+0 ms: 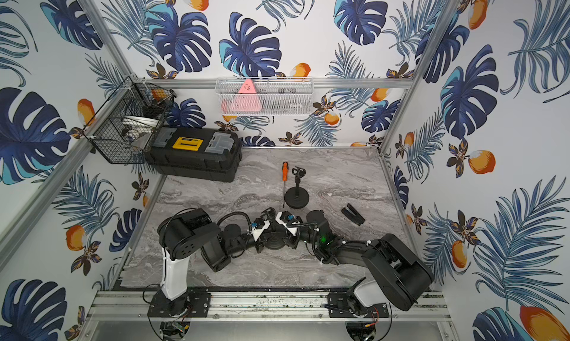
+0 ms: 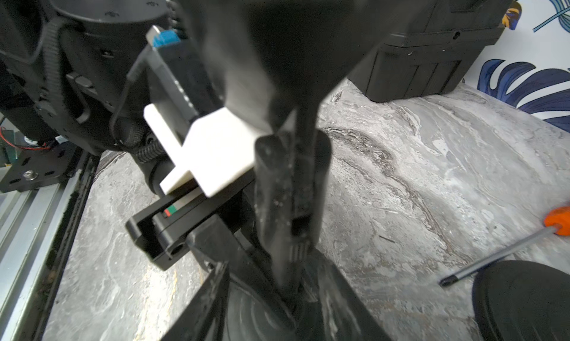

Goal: Assemble a microphone stand
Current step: Screw the microphone stand pole into the microphone stand base.

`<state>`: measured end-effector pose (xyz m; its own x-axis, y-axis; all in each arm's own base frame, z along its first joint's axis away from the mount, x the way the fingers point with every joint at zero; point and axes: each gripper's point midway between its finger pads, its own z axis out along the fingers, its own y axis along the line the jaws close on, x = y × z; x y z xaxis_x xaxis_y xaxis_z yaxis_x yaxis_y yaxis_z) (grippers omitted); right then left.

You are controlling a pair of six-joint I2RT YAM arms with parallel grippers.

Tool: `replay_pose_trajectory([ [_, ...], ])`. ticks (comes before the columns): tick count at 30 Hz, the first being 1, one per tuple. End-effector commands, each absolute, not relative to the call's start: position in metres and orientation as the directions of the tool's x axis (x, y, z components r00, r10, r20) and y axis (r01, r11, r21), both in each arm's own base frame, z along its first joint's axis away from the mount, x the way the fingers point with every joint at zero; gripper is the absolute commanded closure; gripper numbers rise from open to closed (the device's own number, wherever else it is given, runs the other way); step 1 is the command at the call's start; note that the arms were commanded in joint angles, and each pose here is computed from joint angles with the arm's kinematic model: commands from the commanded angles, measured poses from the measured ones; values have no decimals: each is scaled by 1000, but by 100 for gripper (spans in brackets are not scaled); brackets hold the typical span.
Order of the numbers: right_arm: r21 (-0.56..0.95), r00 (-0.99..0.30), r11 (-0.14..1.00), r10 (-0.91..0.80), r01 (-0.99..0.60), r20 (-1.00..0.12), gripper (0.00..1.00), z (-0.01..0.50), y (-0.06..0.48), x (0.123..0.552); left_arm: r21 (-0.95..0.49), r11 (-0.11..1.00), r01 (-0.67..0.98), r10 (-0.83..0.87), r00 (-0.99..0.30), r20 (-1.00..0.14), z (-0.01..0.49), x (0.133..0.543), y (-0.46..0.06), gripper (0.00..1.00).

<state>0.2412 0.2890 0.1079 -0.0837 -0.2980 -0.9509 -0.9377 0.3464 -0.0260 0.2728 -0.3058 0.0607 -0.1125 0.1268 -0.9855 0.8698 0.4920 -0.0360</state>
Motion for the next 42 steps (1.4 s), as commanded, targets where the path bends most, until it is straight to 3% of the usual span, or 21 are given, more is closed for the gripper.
replay_pose_trajectory([
  [1, -52, -18, 289, -234, -956, -972, 57, 123, 297, 241, -40, 467, 883, 144, -120, -982, 56, 267, -307, 85],
  [11, -43, -9, 232, -219, -972, -976, 64, 122, 307, 245, -38, 461, 887, 151, -120, -981, 53, 267, -309, 85],
  [18, -35, -12, 213, -216, -977, -976, 99, 119, 308, 244, -36, 467, 883, 148, -118, -982, 55, 268, -308, 81],
  [26, -17, -49, 268, -237, -963, -970, 100, 103, 302, 241, -40, 508, 860, 144, -131, -981, 54, 273, -302, 62],
  [32, 33, -136, 426, -213, -904, -968, 100, 93, 291, 251, -36, 520, 853, 135, -124, -983, 61, 273, -299, 63],
  [42, -44, -169, 645, -264, -763, -950, 100, 84, 290, 244, -41, 507, 861, 141, -129, -982, 58, 271, -299, 70],
])
